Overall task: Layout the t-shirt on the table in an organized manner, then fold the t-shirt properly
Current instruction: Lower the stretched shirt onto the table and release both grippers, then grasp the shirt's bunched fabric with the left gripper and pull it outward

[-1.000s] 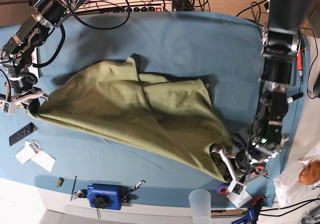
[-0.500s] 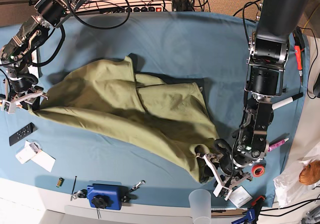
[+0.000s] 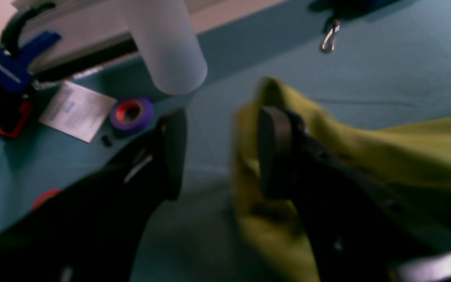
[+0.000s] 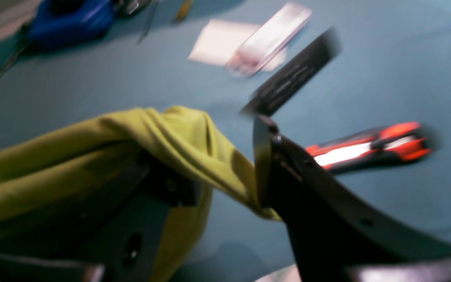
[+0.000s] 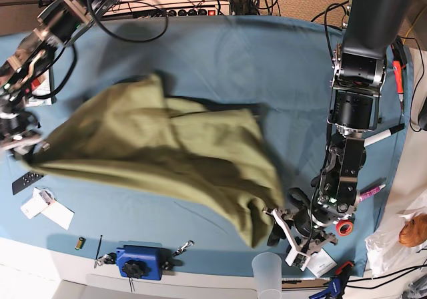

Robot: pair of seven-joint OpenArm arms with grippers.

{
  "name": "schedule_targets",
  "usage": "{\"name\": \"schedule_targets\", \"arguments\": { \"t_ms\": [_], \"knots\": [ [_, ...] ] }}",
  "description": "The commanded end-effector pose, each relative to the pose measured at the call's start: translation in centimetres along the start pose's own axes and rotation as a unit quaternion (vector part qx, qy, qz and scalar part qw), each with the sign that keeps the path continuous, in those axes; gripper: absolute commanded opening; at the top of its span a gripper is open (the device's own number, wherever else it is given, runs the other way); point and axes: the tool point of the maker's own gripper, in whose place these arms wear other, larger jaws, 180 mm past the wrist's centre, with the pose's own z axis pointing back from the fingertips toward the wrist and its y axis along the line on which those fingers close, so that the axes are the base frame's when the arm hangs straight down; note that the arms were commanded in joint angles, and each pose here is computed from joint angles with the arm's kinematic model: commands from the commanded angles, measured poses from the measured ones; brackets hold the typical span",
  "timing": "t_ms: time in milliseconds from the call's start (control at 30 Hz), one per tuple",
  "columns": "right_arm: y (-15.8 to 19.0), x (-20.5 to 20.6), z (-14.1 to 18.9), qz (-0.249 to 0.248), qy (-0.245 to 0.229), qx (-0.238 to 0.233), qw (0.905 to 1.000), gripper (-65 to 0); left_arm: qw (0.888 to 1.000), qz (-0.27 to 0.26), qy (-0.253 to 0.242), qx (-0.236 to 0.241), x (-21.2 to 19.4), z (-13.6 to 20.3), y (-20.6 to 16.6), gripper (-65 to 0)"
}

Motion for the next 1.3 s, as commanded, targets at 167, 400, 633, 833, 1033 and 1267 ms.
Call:
{"name": "schedule_targets", "arguments": {
  "t_ms": [167, 400, 633, 833, 1033, 1267],
  "knots": [
    [-2.4, 2.6, -0.5, -0.011, 0.006, -0.03, 0.9995, -43.0, 0.999, -0.002, -0.03, 0.012, 2.8, 0.3, 1.1, -35.4],
    [-1.9, -3.6, -2.3, -0.05, 0.092, -0.012, 0.9944, -42.8, 1.0, -0.002, -0.024, 0.012, 2.6, 0.3, 1.1, -35.4],
    [-0.6, -5.4, -1.8, -0.062, 0.154, 0.036, 0.9854, -33.8, 1.0, -0.001, 0.002, 0.011, 1.5, 0.3, 1.0, -35.4],
    [0.7, -2.3, -0.9, -0.108, 0.133, 0.124, 0.9774, -33.8, 0.995, 0.024, 0.094, -0.008, -1.8, 0.6, 0.2, -35.4],
    [1.0, -1.0, -0.7, -0.064, 0.111, 0.15, 0.9803, -33.8, 0.972, 0.098, 0.196, -0.088, -4.9, 2.1, -3.3, -35.4],
    [1.7, -1.3, -0.4, -0.031, 0.117, 0.172, 0.9777, -33.9, 0.929, 0.152, 0.256, -0.218, -9.8, 4.7, -9.4, -35.4]
  ]
}}
